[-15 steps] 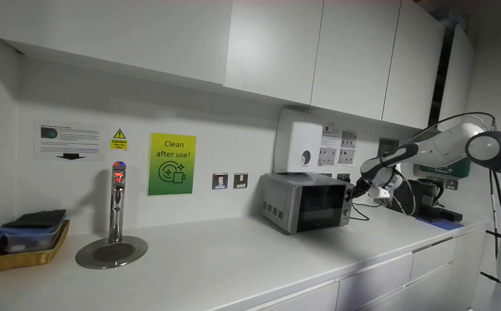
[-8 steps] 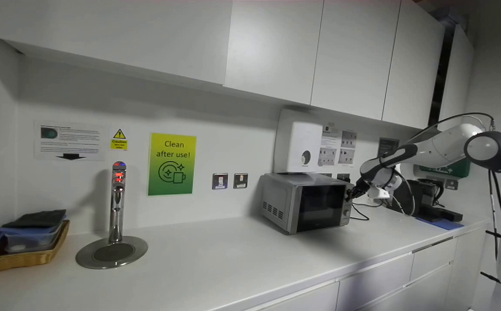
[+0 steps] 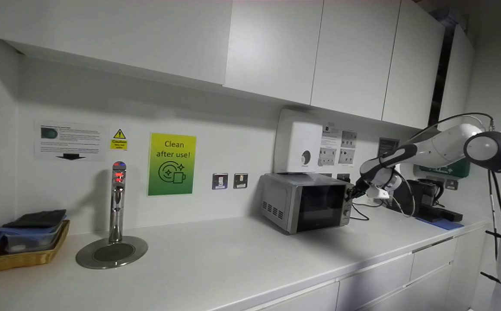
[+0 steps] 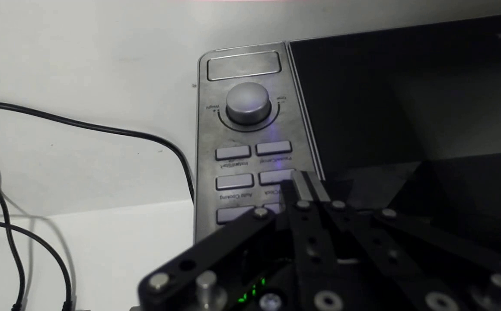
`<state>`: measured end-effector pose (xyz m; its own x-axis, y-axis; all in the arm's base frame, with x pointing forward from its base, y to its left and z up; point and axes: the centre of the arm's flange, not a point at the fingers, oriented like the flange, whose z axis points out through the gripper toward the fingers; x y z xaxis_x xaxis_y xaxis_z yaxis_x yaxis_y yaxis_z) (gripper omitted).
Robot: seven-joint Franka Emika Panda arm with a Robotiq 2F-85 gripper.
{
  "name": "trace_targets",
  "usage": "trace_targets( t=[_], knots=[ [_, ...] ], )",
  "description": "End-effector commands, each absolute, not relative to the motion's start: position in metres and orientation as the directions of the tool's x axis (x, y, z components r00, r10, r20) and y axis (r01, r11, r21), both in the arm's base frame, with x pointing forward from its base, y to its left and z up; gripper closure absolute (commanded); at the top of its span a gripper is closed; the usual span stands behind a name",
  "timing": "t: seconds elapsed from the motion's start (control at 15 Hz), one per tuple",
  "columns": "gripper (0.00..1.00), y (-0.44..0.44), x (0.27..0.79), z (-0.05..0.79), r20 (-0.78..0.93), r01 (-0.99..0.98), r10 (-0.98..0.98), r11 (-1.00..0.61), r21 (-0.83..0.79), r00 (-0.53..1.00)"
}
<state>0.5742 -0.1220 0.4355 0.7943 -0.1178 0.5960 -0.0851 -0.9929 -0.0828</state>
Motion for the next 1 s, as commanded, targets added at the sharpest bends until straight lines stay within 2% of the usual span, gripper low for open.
trace_targets(
  t=[0.0,0.47,0.93],
  knots=[
    [1.00,-0.123,0.601,0.449,0.634,-0.126,-0.147,-0.989,-0.079,0.760],
    [1.00,-0.122,0.613,0.450,0.623,-0.147,-0.162,-0.986,-0.076,0.765],
    [1.00,-0.126,0.577,0.448,0.604,-0.074,-0.060,-0.997,-0.003,0.794]
  ],
)
